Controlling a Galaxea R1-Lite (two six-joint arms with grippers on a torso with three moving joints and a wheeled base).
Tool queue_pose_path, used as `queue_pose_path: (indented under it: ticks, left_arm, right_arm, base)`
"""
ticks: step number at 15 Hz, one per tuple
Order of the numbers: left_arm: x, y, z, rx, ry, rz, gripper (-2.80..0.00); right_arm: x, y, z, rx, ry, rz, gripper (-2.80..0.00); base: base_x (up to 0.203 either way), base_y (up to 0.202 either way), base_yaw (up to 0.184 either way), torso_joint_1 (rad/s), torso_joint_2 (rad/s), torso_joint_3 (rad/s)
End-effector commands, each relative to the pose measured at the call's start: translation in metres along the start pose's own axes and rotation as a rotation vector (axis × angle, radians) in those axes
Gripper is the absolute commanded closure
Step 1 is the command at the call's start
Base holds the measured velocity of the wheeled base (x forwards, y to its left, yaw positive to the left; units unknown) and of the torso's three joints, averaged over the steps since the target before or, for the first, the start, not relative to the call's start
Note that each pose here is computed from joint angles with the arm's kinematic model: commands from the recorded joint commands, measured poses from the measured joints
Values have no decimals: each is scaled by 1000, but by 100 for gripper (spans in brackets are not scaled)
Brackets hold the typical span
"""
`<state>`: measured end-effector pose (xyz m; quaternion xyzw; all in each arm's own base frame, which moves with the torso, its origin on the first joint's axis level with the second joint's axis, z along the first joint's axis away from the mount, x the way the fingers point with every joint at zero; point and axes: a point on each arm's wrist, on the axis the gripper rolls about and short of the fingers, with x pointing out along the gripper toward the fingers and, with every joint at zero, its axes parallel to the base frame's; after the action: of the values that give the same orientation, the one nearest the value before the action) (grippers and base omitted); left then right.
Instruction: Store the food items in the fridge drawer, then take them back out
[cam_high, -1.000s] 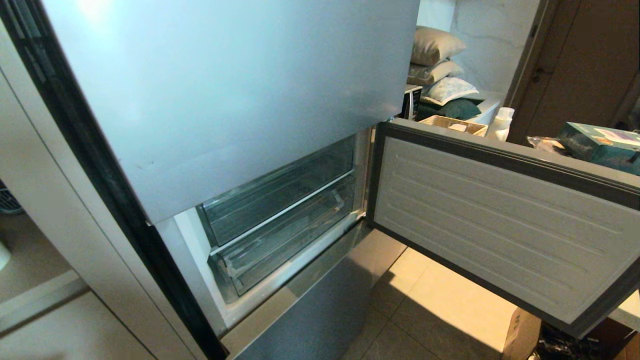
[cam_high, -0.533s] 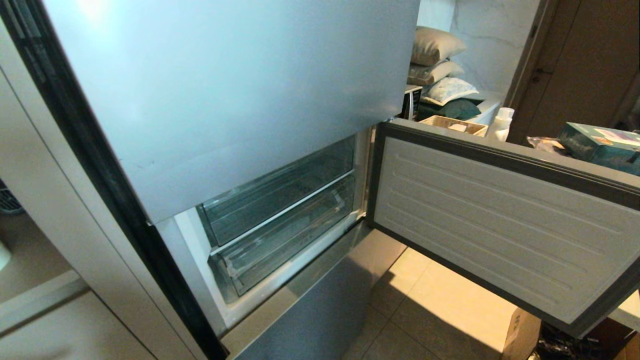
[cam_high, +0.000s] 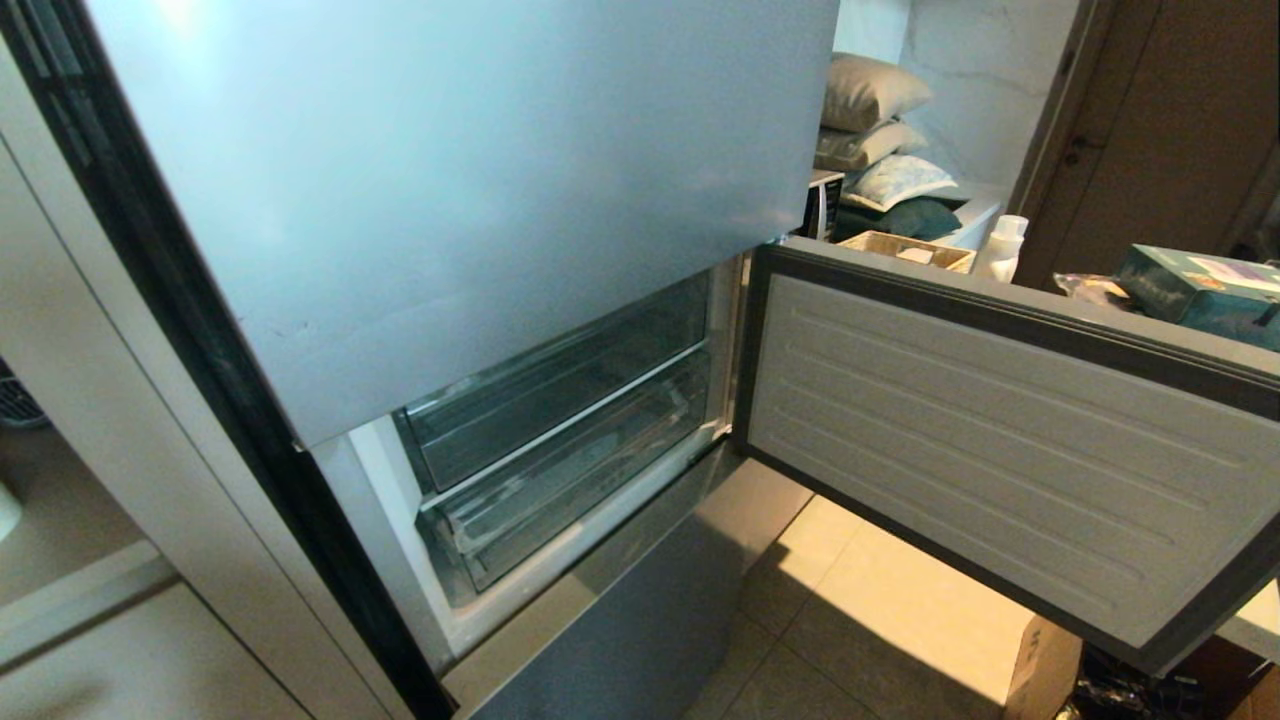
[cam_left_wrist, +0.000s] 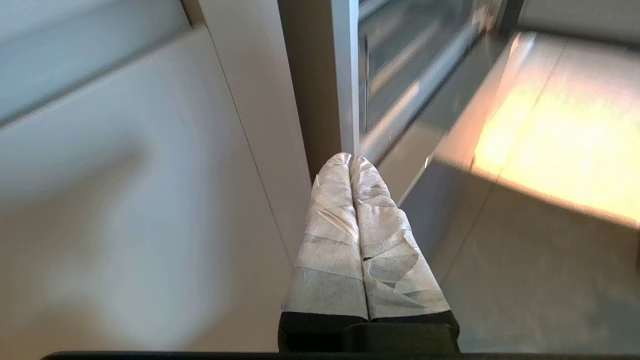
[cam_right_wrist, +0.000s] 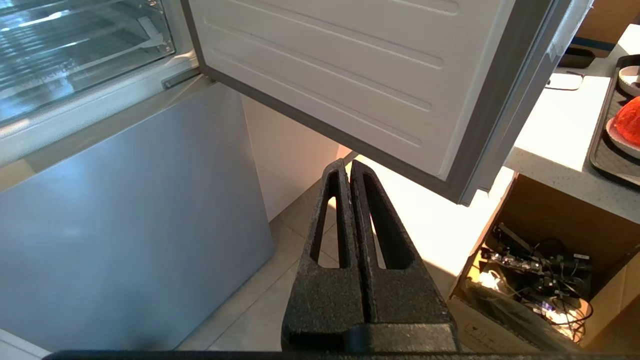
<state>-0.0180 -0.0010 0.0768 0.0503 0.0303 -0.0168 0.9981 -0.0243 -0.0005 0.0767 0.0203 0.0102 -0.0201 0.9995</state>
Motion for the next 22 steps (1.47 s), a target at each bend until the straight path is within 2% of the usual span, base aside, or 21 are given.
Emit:
queue_pose_path:
  ticks: [1,8,15,22]
  left_arm:
    - [-5,0,-2,-20,-62,10,0]
    - [-5,0,-2,-34,-62,8,0]
    - [-5,0,-2,-40,-63,8,0]
    - [-5,0,-2,-42,-63,9,0]
  right_arm:
    - [0,0,0,1,2,0,0]
    - [0,0,0,1,0,0,0]
    - [0,0,0,1,1,0,0]
    - [0,0,0,-1,1,0,0]
  base:
    - [0,0,0,0,0,0]
    - [-12,0,0,2,0,0]
    - [-184,0,2,-2,1,3]
    - [-9,0,1,0,-1,0]
